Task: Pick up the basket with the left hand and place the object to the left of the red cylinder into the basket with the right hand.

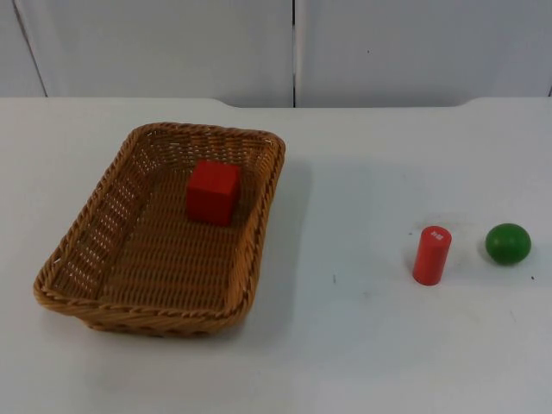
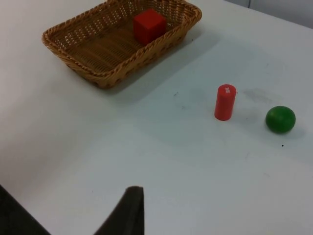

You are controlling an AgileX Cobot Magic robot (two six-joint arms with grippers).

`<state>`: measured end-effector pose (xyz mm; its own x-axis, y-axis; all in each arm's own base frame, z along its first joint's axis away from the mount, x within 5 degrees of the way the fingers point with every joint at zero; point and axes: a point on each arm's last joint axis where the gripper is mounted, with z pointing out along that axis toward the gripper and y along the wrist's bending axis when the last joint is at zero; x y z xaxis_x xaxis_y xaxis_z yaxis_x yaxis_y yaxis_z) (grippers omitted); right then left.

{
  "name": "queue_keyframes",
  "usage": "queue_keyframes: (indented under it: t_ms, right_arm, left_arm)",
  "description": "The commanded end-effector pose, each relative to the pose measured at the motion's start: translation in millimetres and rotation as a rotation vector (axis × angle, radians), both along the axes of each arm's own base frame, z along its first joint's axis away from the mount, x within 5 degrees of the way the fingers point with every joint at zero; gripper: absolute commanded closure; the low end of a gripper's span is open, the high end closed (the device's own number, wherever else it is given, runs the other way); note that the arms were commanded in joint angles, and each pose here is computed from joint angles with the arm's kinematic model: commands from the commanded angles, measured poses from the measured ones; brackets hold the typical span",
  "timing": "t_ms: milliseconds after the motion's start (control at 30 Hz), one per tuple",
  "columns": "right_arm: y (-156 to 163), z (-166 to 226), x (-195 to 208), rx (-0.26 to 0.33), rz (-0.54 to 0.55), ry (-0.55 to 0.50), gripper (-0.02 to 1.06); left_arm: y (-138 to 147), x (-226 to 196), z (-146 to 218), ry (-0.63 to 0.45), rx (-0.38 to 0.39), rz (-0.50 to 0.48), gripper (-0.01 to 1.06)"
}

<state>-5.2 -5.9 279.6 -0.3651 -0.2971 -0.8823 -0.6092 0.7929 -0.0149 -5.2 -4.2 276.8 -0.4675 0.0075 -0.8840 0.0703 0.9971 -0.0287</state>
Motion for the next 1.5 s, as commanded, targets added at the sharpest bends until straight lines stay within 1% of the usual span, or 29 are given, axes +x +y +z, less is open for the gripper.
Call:
queue_keyframes:
  t_ms: [0, 667, 800, 900, 1300, 1400, 1467]
  right_arm:
    - [0.4, -0.2, 0.3, 0.002, 0.0, -0.012, -0.01]
    - [0.4, 0.0, 0.4, 0.003, 0.0, -0.014, -0.01]
    - [0.4, 0.0, 0.4, 0.003, 0.0, -0.014, -0.01]
    - [0.4, 0.0, 0.4, 0.003, 0.0, -0.014, -0.01]
    - [0.4, 0.0, 0.3, 0.003, -0.002, -0.013, -0.01]
    - [0.6, 0.0, 0.1, 0.003, -0.038, -0.013, -0.01]
    - [0.8, 0.0, -0.1, 0.002, -0.08, -0.013, -0.01]
  left_arm:
    - [-0.9, 0.0, -1.6, 0.005, -0.017, -0.006, 0.0]
    - [-0.9, 0.0, -1.6, 0.005, -0.017, -0.006, 0.0]
    - [-1.0, 0.1, -1.7, 0.005, -0.017, 0.014, 0.0]
    - [-1.0, 0.3, -1.7, 0.005, -0.015, 0.056, 0.0]
    - [-1.1, 0.3, -1.7, 0.005, -0.015, 0.062, 0.0]
    - [-1.1, 0.3, -1.7, 0.005, -0.015, 0.062, 0.0]
    - [-1.1, 0.3, -1.7, 0.005, -0.015, 0.062, 0.0]
